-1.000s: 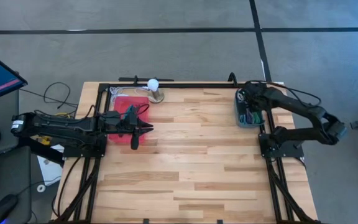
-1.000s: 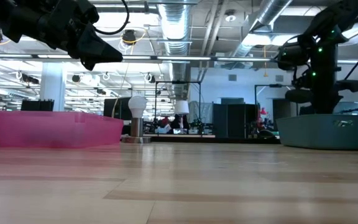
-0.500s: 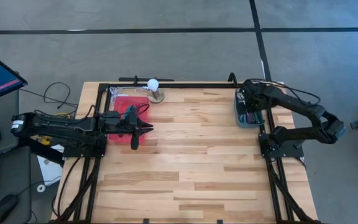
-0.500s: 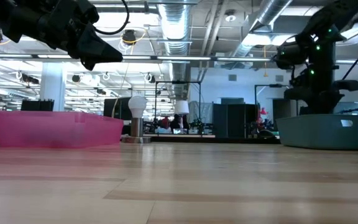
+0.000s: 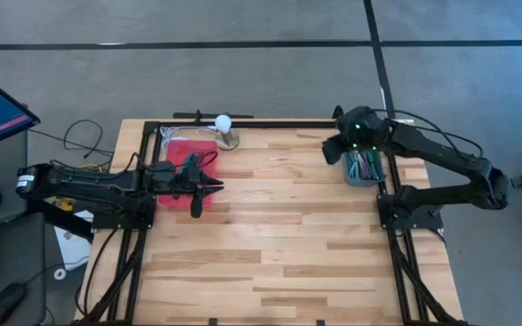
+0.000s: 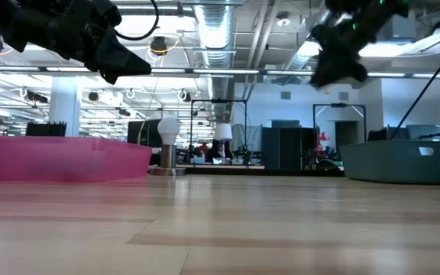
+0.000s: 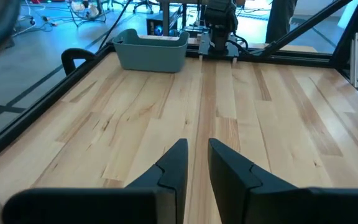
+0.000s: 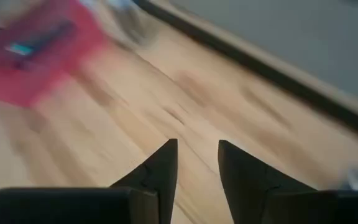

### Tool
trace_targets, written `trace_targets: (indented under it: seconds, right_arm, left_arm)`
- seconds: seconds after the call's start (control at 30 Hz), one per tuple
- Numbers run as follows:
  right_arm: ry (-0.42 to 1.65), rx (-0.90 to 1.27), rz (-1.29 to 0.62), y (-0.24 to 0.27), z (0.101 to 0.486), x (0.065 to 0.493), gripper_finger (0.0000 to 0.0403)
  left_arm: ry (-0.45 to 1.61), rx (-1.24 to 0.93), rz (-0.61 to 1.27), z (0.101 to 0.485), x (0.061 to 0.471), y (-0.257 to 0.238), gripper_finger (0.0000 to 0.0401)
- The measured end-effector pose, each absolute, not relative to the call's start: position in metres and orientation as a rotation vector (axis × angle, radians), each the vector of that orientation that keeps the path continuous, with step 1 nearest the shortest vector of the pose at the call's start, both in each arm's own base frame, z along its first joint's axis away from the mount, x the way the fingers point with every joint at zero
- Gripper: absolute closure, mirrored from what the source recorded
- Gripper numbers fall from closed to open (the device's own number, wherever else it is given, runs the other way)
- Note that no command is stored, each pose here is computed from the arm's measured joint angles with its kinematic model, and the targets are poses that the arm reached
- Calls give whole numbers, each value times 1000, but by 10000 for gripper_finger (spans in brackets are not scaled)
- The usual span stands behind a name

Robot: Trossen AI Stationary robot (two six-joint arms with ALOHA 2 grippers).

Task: Pick & Place USB Port
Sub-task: Return to Home Position

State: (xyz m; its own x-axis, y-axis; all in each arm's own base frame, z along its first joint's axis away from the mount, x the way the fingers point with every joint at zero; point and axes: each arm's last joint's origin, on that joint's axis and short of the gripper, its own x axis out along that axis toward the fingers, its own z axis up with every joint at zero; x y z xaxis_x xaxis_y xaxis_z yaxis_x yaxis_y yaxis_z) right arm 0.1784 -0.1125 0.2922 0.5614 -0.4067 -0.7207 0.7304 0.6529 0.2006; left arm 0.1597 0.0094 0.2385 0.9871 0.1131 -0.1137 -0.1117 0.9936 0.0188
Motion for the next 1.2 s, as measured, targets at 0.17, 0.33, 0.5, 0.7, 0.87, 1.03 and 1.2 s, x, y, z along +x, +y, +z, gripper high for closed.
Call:
trace_targets:
  seconds: [0.17,0.33,0.5,0.7,0.87,1.03,1.2]
  right_arm:
    - [489,346,-519,-84,322,189,295]
    - [429,233,-370,-57,335,189,296]
    - [428,219,-311,-45,337,191,295]
    - [468,261,-292,-40,328,201,295]
    - [531,251,-261,-35,317,212,295]
    - [533,216,-218,-27,318,214,295]
    - [434,161,-148,-15,326,198,295]
  left_arm:
    - [112,12,113,239,160,9,339]
    - [112,12,113,239,160,9,339]
    - [100,14,139,240,160,10,339]
    - [75,15,204,242,160,12,339]
    - [75,15,203,242,160,12,339]
    - [43,20,75,247,154,8,339]
    - [23,20,-98,251,142,2,339]
